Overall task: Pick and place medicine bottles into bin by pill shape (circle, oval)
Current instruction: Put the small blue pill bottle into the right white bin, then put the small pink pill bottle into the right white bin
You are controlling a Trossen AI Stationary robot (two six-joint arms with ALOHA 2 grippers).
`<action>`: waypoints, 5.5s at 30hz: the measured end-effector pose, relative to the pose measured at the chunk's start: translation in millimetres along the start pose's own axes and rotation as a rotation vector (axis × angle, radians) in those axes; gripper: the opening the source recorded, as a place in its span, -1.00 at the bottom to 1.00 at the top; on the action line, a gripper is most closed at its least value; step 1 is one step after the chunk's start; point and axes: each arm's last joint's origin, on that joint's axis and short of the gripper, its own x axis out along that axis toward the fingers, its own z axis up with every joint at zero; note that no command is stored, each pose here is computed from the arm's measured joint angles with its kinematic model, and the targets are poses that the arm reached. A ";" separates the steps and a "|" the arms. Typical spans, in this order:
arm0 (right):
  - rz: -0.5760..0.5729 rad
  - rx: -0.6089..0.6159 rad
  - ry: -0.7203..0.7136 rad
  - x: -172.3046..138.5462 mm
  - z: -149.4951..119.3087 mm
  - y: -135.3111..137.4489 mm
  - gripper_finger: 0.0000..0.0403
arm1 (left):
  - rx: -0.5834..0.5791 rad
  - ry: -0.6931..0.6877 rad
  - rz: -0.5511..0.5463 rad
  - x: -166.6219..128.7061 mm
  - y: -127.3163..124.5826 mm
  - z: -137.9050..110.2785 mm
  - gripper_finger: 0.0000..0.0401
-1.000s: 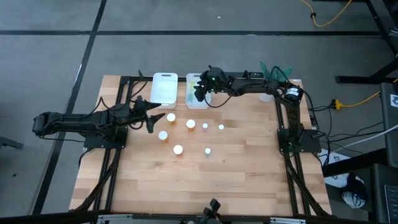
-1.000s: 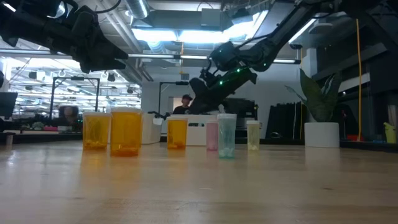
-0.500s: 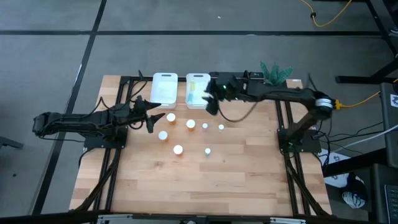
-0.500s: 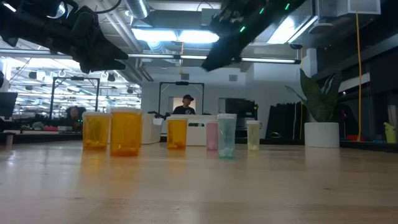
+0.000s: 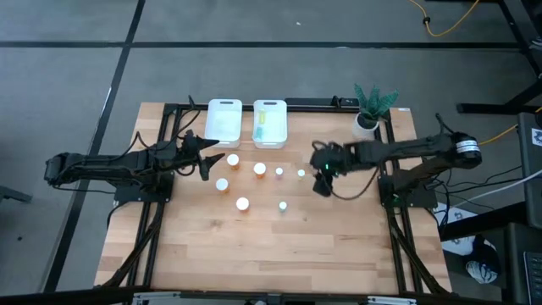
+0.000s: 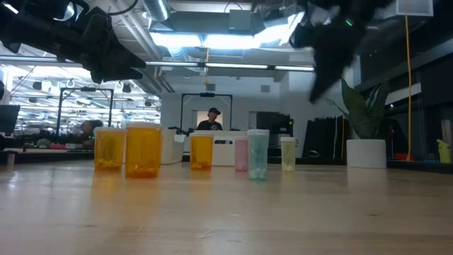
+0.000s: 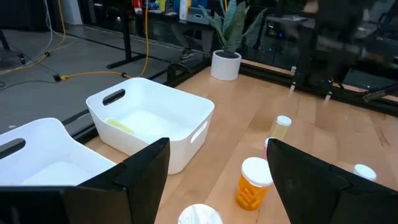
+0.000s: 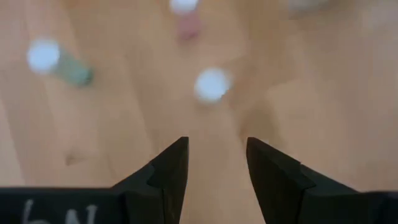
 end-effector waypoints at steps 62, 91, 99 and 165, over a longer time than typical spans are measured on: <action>-0.027 -0.013 -0.440 96.0 -46.2 -4.4 -0.39 | 0.000 -0.001 0.002 0.0 0.0 0.0 0.30; -0.225 0.089 -0.726 84.5 115.7 -117.4 -0.46 | 0.000 0.001 0.008 0.0 0.3 -0.2 0.30; -0.193 0.169 -0.513 139.4 133.3 -138.5 -0.46 | 0.001 0.001 0.008 0.0 0.3 -0.3 0.30; 0.102 -0.245 -0.005 54.7 73.5 -30.7 -0.22 | 0.002 0.006 0.009 0.1 0.4 -0.8 0.30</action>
